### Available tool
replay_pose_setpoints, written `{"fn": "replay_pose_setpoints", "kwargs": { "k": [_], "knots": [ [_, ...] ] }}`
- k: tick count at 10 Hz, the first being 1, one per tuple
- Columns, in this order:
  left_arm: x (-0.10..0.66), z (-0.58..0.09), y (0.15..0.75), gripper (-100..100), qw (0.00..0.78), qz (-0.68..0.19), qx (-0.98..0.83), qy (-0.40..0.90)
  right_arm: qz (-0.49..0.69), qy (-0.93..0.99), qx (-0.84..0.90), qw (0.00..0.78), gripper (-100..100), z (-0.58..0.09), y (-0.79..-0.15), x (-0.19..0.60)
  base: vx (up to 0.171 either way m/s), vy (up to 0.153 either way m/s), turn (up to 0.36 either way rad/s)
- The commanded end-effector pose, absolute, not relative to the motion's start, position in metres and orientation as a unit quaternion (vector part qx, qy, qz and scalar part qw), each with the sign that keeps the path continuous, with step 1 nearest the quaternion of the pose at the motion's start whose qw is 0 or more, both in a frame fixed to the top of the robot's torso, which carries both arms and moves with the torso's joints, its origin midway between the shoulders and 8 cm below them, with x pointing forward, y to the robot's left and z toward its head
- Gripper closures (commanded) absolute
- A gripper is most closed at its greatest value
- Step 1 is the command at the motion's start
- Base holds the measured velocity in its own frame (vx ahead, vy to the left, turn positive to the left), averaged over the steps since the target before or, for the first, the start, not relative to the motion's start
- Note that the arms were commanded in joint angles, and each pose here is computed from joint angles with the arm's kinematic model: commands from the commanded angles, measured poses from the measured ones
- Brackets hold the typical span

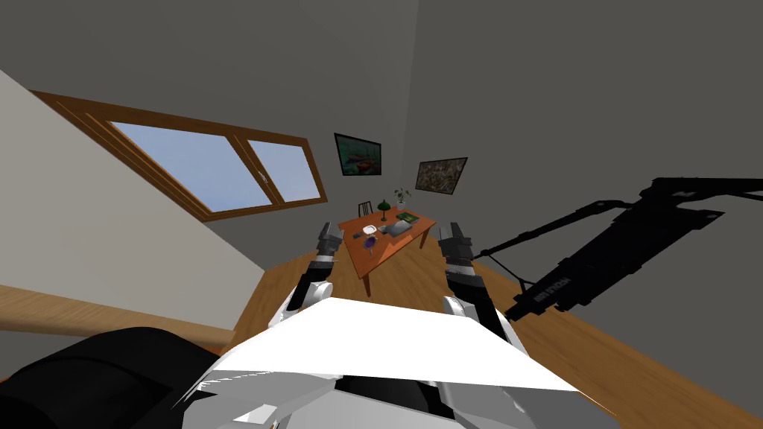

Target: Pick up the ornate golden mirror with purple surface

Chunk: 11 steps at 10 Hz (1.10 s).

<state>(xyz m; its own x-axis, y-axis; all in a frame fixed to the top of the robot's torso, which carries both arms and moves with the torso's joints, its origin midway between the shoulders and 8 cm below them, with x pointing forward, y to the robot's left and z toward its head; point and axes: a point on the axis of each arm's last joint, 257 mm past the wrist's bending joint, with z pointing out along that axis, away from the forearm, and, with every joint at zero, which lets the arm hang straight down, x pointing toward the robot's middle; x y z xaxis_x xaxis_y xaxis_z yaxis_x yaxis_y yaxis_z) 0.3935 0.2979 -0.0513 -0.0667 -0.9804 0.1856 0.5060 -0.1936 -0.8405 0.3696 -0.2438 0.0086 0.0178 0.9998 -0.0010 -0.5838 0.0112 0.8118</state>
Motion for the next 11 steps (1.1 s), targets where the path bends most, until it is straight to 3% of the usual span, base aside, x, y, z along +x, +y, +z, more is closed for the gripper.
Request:
{"fn": "replay_pose_setpoints", "kwargs": {
  "k": [1,11],
  "knots": [
    [0.402,-0.066,0.302,-100,0.536,-0.666,-0.417,0.309,0.623,0.320,0.325,0.635,0,0.009,-0.244,0.370,-0.025,-0.017,-0.008],
    [0.442,-0.154,0.330,-100,0.400,-0.650,-0.556,0.328,0.623,0.320,0.325,0.635,0,0.009,-0.244,0.370,-0.021,-0.022,-0.013]
  ]
}}
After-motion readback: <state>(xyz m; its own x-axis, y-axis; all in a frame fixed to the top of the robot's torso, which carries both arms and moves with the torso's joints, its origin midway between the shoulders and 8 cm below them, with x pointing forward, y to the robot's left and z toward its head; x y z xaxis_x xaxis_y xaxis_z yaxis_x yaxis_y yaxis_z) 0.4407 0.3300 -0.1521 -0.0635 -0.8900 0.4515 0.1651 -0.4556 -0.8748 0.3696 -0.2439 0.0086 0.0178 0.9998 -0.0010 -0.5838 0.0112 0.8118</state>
